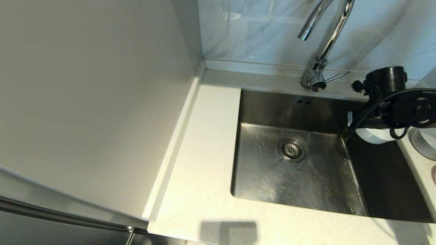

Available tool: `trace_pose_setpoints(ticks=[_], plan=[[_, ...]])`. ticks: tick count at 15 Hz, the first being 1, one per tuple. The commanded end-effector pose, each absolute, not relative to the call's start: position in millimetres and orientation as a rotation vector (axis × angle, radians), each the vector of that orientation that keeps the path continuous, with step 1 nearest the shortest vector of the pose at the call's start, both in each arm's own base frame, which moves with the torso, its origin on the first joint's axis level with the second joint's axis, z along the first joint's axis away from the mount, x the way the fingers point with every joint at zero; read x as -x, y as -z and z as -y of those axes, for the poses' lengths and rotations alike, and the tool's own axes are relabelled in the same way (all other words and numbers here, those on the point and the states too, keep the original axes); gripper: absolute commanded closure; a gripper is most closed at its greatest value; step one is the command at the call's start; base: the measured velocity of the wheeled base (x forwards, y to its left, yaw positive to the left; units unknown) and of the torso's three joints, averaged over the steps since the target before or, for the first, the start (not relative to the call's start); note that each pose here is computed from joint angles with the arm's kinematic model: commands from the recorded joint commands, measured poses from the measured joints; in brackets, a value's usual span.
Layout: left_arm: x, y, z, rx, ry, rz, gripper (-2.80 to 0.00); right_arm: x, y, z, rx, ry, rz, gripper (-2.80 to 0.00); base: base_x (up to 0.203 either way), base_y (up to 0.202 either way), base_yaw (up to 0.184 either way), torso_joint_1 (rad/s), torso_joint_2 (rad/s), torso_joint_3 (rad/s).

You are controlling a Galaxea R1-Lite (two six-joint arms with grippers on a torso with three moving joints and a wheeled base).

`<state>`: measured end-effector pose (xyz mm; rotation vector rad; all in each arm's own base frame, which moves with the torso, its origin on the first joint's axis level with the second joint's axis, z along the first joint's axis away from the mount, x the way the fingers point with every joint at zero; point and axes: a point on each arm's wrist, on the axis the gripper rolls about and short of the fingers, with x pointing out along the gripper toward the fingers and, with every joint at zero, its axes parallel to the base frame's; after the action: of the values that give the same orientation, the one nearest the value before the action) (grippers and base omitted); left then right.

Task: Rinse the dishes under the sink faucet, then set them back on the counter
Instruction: Put a bowl into the sink

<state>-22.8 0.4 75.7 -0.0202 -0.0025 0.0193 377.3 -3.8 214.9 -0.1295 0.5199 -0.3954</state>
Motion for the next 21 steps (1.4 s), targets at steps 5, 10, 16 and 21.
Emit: trace_pose_setpoints(ticks=[5,10,16,21], plan=[[23.0,-75.7,-0.4,0.020,-0.020,0.006,0.00,-408.7,-135.1,-8.6,0.148,0.377,-0.607,0.00,0.000,0.000,0.000,0.000,0.00,0.000],[23.0,-75.7,-0.4,0.020,-0.020,0.006,0.00,-440.5,-83.0,-5.3,0.178,0.413,-0.593,0.00,0.000,0.000,0.000,0.000,0.00,0.000],[23.0,-75.7,-0.4,0.020,-0.020,0.006,0.00,-470.8,-63.7,11.0,0.174,0.484,-0.568,0.00,0.000,0.000,0.000,0.000,0.00,0.000],[23.0,-75.7,-0.4,0.020,-0.019,0.006,0.00,-470.4,-71.5,16.9,0.167,0.508,-0.548,-2.80,0.000,0.000,0.000,0.000,0.00,0.000]])
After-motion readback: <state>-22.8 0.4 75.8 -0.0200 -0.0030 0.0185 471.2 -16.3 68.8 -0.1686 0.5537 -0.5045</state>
